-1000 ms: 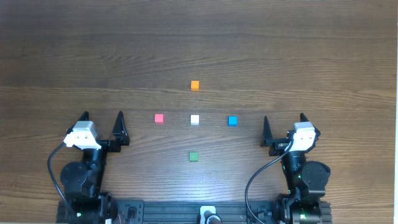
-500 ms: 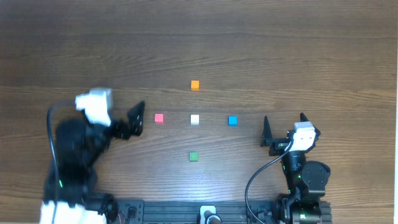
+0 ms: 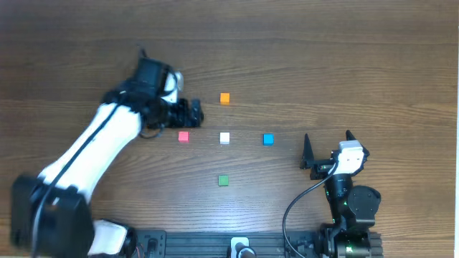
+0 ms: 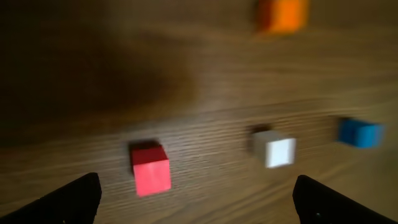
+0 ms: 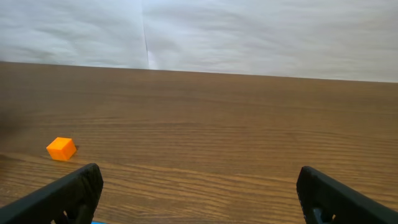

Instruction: Stack Cubes

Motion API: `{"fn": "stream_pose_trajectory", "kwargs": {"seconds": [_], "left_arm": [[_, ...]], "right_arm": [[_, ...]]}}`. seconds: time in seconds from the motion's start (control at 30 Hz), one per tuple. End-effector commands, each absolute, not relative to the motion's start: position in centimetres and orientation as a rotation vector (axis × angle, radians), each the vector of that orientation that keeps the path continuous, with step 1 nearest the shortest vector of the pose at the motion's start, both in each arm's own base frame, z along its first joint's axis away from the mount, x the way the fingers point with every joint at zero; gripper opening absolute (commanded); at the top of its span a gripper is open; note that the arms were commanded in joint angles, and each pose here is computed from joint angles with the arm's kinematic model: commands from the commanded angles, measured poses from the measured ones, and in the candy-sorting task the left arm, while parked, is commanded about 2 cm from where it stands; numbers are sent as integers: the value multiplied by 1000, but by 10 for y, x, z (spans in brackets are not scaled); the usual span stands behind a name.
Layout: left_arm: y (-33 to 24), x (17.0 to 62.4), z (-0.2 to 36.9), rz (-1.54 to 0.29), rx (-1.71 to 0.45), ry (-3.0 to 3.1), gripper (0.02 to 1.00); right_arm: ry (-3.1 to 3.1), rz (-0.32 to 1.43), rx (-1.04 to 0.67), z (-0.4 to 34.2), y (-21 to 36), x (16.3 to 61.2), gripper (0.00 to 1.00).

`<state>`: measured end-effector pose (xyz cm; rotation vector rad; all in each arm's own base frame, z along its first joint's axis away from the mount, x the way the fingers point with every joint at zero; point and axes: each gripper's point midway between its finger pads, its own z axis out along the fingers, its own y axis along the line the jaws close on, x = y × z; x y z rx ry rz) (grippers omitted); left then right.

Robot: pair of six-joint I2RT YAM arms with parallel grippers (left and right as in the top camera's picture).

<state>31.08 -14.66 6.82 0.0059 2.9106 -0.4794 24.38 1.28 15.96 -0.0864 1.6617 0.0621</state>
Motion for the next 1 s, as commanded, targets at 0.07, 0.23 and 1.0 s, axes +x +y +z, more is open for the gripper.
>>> {"fn": "stream_pose_trajectory", "kwargs": {"seconds": [0.07,0.23,1.0], "left_arm": [[-152,307,31,-347,-89,3005,998],[-146,303,15,-270,-127,3048,998],[-129,289,1,-58,-105,3099,833]], "right_arm": [[1657,74,-98,158,15,243,991],[1657,73,-98,159,15,243,993],[1657,74,-98,158,15,243,991]]}}
